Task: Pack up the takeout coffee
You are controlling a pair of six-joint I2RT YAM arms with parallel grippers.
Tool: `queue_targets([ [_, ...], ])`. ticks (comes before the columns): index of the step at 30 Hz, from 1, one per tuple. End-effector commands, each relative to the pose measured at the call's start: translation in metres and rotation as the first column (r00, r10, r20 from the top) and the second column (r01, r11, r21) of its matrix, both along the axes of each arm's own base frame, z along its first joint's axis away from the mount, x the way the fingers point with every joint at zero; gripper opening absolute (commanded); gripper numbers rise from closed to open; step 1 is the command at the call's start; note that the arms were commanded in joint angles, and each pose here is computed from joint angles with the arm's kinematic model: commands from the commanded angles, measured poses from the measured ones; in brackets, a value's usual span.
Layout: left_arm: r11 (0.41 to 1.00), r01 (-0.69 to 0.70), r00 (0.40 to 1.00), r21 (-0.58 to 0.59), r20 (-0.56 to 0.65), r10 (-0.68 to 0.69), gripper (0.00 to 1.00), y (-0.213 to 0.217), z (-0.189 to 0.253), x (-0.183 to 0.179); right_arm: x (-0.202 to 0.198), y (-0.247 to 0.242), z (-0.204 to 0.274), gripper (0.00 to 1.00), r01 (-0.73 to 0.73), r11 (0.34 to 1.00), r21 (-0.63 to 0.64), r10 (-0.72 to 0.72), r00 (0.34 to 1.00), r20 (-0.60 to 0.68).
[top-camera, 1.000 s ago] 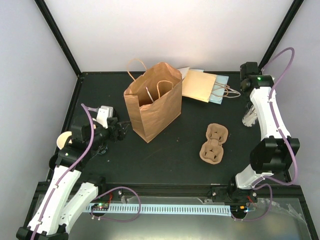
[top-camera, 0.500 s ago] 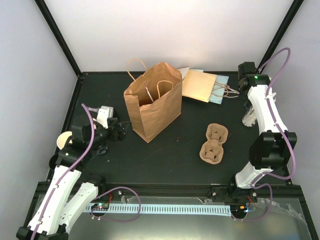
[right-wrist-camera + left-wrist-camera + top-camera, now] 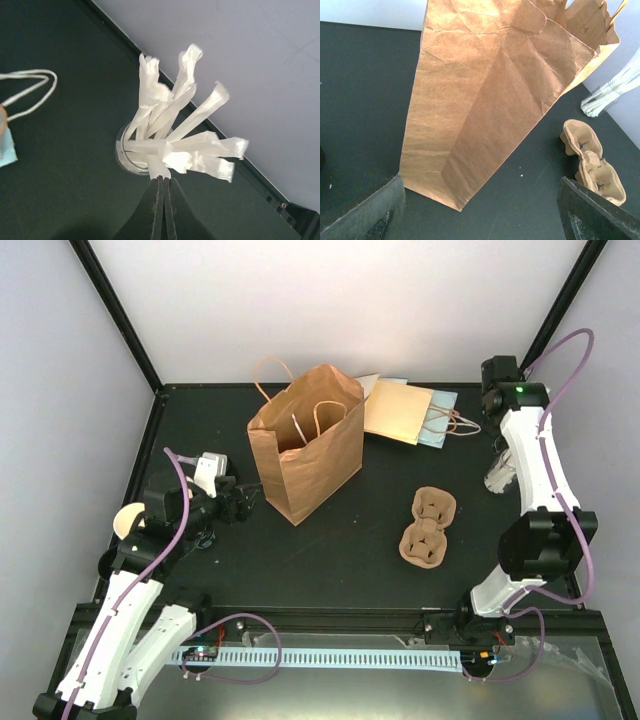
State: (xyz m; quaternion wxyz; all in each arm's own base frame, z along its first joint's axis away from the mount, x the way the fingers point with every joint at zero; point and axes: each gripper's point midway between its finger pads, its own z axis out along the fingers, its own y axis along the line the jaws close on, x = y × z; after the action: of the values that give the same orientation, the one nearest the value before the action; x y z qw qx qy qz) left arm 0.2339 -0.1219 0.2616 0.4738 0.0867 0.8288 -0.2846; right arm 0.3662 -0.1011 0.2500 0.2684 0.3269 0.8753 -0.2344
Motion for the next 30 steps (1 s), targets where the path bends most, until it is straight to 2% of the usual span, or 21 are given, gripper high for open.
queue_targets([
  [1, 1.0, 0.021, 0.999, -0.01, 0.032, -0.021, 0.85, -0.003, 0.008, 0.0, -0.016, -0.004, 0.056, 0.01, 0.019, 1.0, -0.011, -0.018, 0.993, 0.119],
  [12, 0.999, 0.031, 0.999, -0.025, 0.022, -0.031, 0.85, -0.005, 0.01, -0.003, -0.052, 0.013, 0.113, 0.01, -0.069, 0.995, 0.069, 0.051, 0.971, 0.235],
  [17, 0.999, 0.025, 1.0, -0.024, 0.02, -0.024, 0.85, -0.004, 0.011, -0.004, -0.063, 0.036, 0.149, 0.01, -0.22, 0.968, 0.12, 0.164, 0.918, 0.362],
  [19, 1.0, 0.021, 1.0, -0.023, 0.018, -0.02, 0.85, -0.003, 0.011, -0.005, -0.063, 0.06, 0.17, 0.01, -0.37, 0.918, 0.145, 0.267, 0.844, 0.465],
  [24, 1.0, 0.016, 1.0, -0.024, 0.016, -0.015, 0.85, -0.002, 0.013, -0.006, -0.071, 0.119, 0.218, 0.01, -0.668, 0.732, 0.137, 0.405, 0.588, 0.7],
  [26, 1.0, 0.015, 1.0, -0.023, 0.013, -0.015, 0.86, -0.002, 0.015, -0.007, -0.072, 0.143, 0.23, 0.01, -0.763, 0.631, 0.142, 0.434, 0.499, 0.75],
  [28, 1.0, 0.015, 1.0, -0.019, 0.013, -0.014, 0.85, -0.001, 0.016, -0.008, -0.072, 0.161, 0.239, 0.01, -0.823, 0.548, 0.152, 0.441, 0.439, 0.783],
  [30, 1.0, 0.01, 1.0, -0.014, 0.012, -0.01, 0.85, 0.0, 0.016, -0.01, -0.073, 0.181, 0.25, 0.01, -0.888, 0.434, 0.15, 0.452, 0.359, 0.817],
])
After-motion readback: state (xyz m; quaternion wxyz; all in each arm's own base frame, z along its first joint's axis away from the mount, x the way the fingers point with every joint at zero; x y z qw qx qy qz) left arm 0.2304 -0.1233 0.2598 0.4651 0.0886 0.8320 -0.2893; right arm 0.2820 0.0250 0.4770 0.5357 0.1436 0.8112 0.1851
